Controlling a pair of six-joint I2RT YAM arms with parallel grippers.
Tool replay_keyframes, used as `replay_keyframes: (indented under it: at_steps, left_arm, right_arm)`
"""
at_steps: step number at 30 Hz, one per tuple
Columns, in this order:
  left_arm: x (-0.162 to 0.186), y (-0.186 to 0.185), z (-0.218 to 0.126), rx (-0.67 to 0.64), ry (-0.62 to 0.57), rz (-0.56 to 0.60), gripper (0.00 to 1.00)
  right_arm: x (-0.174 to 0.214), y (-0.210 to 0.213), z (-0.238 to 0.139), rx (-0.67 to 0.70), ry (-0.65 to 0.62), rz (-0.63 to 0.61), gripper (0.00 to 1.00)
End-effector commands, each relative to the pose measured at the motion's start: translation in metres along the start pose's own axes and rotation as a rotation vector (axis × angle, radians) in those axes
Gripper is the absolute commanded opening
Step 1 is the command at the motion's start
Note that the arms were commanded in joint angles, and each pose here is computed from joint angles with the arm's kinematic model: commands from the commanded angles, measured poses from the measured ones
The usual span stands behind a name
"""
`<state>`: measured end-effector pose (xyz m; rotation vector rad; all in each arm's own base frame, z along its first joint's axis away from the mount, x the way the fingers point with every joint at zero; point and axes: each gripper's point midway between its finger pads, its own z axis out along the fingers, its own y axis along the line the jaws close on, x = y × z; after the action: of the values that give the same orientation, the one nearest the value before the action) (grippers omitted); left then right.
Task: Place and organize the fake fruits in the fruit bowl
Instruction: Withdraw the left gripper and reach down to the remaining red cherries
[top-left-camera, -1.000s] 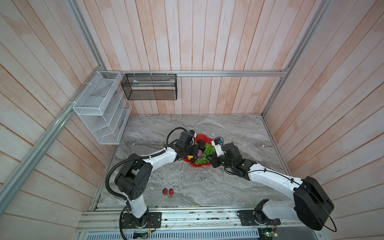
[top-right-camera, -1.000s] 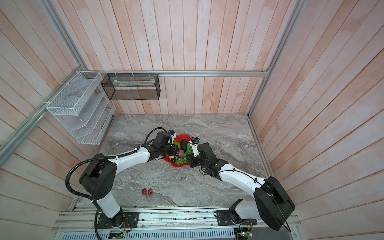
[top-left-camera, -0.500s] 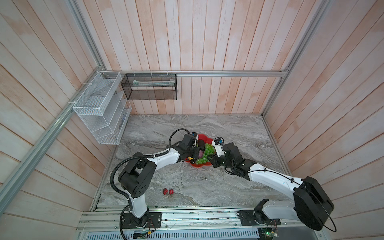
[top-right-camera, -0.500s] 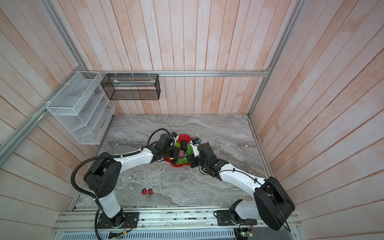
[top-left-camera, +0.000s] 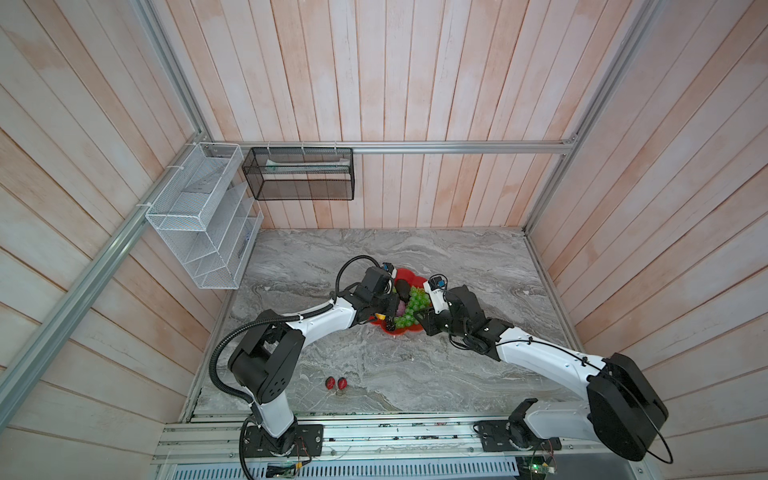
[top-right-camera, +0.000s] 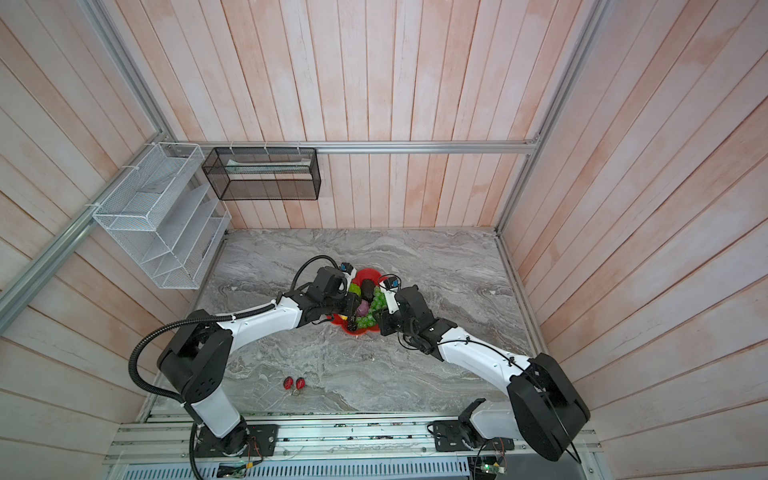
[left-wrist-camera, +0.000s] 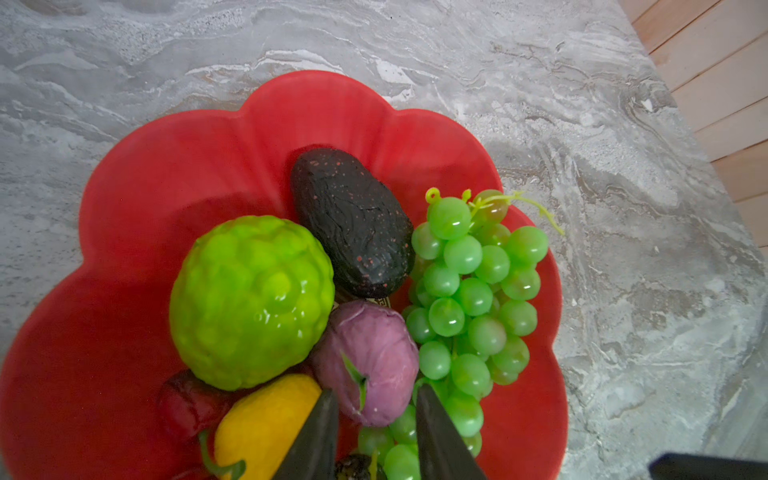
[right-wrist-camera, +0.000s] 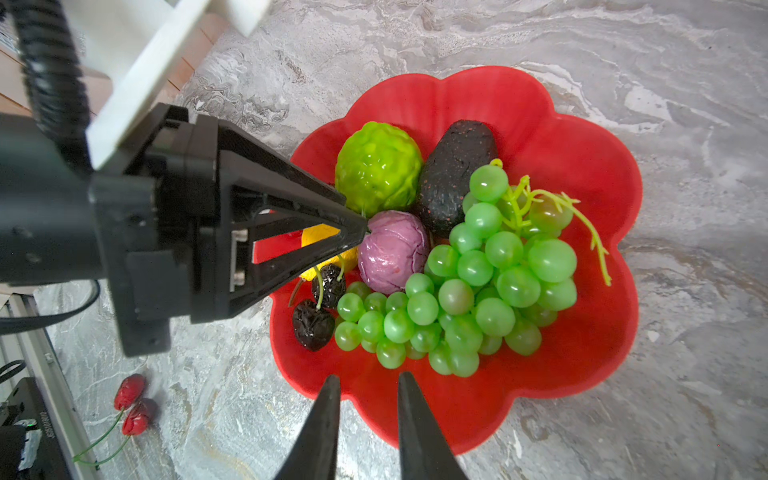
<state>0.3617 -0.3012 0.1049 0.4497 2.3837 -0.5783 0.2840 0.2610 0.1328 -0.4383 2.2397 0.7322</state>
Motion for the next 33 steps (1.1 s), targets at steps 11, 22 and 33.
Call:
replay_keyframes:
  at_steps: [11, 22, 33]
  left_arm:
    - [0.001, 0.025, -0.085, -0.032, -0.026, -0.155, 0.59]
    - [0.112, 0.073, -0.136, -0.221, 0.253, -0.430, 0.58]
    - [0.173, 0.051, -0.146, -0.313, 0.434, -0.541, 0.58]
  right_arm:
    - [-0.017, 0.008, -0.004, -0.022, -0.036, -0.003, 0.25]
    - [-0.021, 0.017, 0.009, -0.075, -0.032, -0.002, 0.26]
    - [-0.022, 0.022, 0.023, -0.109, -0.014, -0.004, 0.27]
